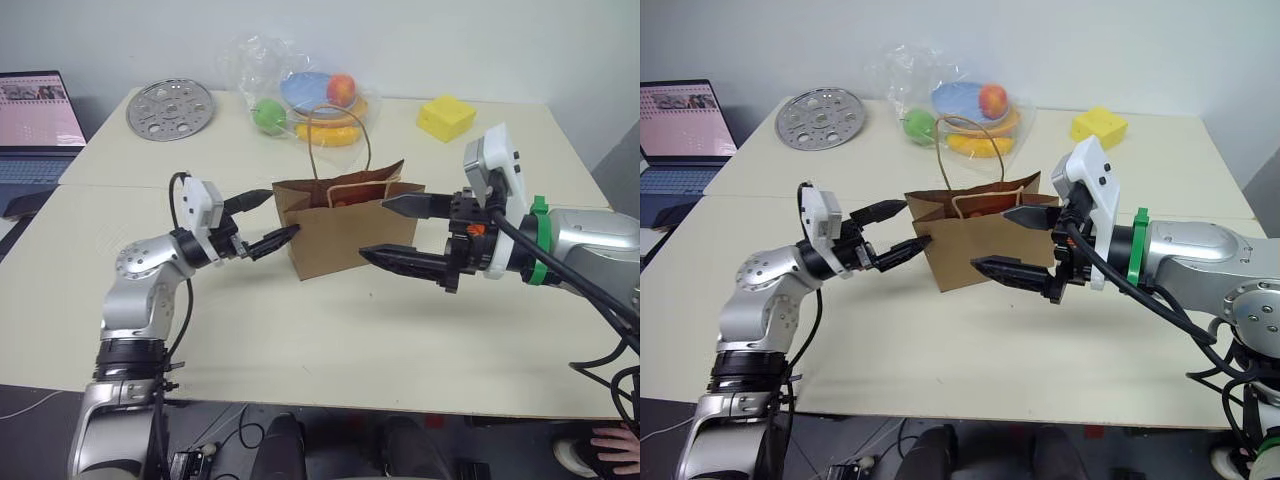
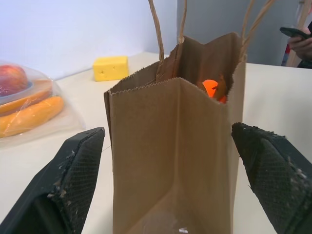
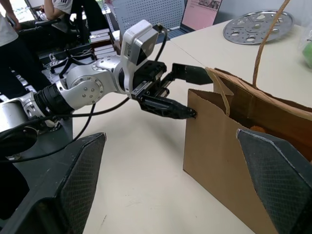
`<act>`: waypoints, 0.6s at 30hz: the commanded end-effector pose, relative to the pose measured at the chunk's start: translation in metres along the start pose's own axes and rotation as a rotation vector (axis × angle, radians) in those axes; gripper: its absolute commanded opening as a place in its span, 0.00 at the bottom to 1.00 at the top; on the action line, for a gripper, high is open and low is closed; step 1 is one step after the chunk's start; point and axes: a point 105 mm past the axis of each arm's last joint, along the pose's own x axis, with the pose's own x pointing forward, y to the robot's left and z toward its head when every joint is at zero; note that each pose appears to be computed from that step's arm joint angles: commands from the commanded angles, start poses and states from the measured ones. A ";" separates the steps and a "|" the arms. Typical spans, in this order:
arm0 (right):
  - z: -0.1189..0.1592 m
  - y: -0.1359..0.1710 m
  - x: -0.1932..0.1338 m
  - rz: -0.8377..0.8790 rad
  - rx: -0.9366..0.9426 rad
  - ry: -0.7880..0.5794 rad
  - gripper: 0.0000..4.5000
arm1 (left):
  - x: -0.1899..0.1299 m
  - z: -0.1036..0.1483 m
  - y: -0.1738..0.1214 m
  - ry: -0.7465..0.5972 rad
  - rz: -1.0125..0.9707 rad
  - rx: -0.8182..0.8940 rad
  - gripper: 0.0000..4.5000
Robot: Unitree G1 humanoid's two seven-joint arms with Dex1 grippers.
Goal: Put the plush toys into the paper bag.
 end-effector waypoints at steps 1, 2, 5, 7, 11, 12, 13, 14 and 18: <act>0.005 0.002 -0.005 -0.013 -0.022 -0.016 1.00 | 0.003 0.008 0.005 -0.020 0.001 0.051 0.99; 0.004 0.002 -0.005 -0.014 -0.021 -0.014 1.00 | 0.003 0.008 0.006 -0.018 0.000 0.056 0.99; 0.004 0.004 -0.005 -0.014 -0.014 -0.014 1.00 | 0.005 0.008 0.005 -0.019 -0.021 0.047 0.99; 0.003 0.005 -0.006 -0.013 -0.011 -0.012 1.00 | 0.006 0.005 0.004 -0.009 -0.038 0.040 0.99; 0.002 0.006 -0.006 -0.009 -0.019 0.001 1.00 | 0.008 -0.010 0.000 0.062 -0.081 0.037 0.99; 0.001 0.005 -0.006 -0.009 -0.022 0.007 1.00 | 0.010 -0.014 -0.002 0.069 -0.089 0.025 0.99; 0.001 0.004 -0.006 -0.010 -0.023 0.007 1.00 | 0.015 -0.018 -0.003 0.074 -0.094 0.028 0.99; 0.001 0.004 -0.006 -0.011 -0.023 0.006 1.00 | 0.018 -0.020 -0.003 0.074 -0.098 0.030 0.99; 0.001 0.003 -0.006 -0.015 -0.023 0.006 1.00 | 0.025 -0.024 -0.001 0.060 -0.103 0.009 0.90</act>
